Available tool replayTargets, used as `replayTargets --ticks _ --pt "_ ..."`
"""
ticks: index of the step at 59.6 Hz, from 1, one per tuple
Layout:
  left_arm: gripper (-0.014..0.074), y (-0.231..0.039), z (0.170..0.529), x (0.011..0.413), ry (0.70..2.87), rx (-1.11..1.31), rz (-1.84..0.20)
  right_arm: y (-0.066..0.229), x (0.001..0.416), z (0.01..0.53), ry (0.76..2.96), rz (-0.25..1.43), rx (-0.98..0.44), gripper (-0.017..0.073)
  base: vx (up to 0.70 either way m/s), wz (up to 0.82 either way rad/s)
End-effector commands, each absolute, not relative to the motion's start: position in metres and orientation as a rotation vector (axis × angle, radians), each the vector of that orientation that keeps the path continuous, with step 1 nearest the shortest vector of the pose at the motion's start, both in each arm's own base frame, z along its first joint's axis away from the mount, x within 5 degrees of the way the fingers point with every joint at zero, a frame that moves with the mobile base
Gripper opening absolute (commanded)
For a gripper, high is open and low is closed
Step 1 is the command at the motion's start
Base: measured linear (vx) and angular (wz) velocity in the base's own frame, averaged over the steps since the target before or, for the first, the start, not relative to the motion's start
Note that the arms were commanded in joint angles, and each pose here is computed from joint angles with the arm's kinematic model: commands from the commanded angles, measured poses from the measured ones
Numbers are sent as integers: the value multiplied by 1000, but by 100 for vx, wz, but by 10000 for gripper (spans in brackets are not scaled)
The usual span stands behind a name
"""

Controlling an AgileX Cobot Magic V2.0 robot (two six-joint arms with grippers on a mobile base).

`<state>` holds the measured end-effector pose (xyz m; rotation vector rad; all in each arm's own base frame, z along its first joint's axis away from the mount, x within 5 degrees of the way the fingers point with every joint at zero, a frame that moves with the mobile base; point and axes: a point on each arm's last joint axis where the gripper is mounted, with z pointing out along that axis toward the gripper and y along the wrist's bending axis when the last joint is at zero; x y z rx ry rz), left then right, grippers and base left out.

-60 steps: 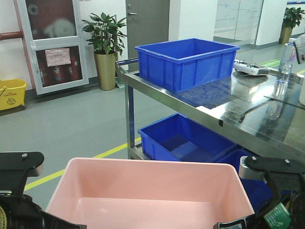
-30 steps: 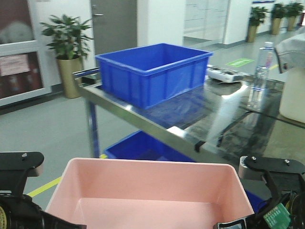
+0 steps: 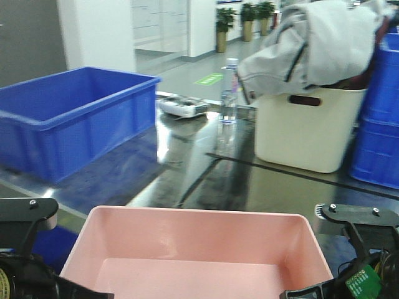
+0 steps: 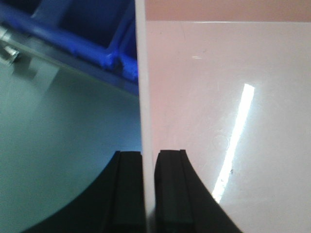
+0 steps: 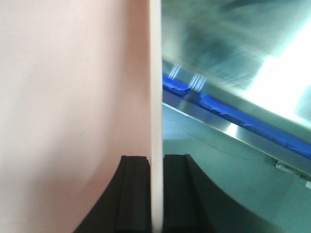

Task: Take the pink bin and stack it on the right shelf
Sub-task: 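Hold the pink bin with both grippers while driving to the steel table, then carry the pink bin up to the table beside the blue crates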

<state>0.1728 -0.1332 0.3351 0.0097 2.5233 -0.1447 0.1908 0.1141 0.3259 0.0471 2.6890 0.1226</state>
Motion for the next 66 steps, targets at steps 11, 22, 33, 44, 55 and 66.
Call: replayTargets --ticks 11,22,33,44,55,66 --pt "62 -125 352 173 2435 11 -120 104 193 340 2609 38 31 -6 22 -49" --pt "62 -125 352 173 2435 11 -120 104 193 340 2609 38 31 -6 20 -38" --pt "62 -125 352 173 2435 11 -120 104 193 340 2609 38 31 -6 19 -21" --pt "62 -125 352 173 2435 11 -120 104 193 340 2609 38 31 -6 16 -16" --pt "62 -125 352 173 2434 12 -121 104 193 340 2609 38 31 -6 13 -24" --pt "62 -125 352 173 2434 12 -121 104 193 340 2609 38 31 -6 11 -22"
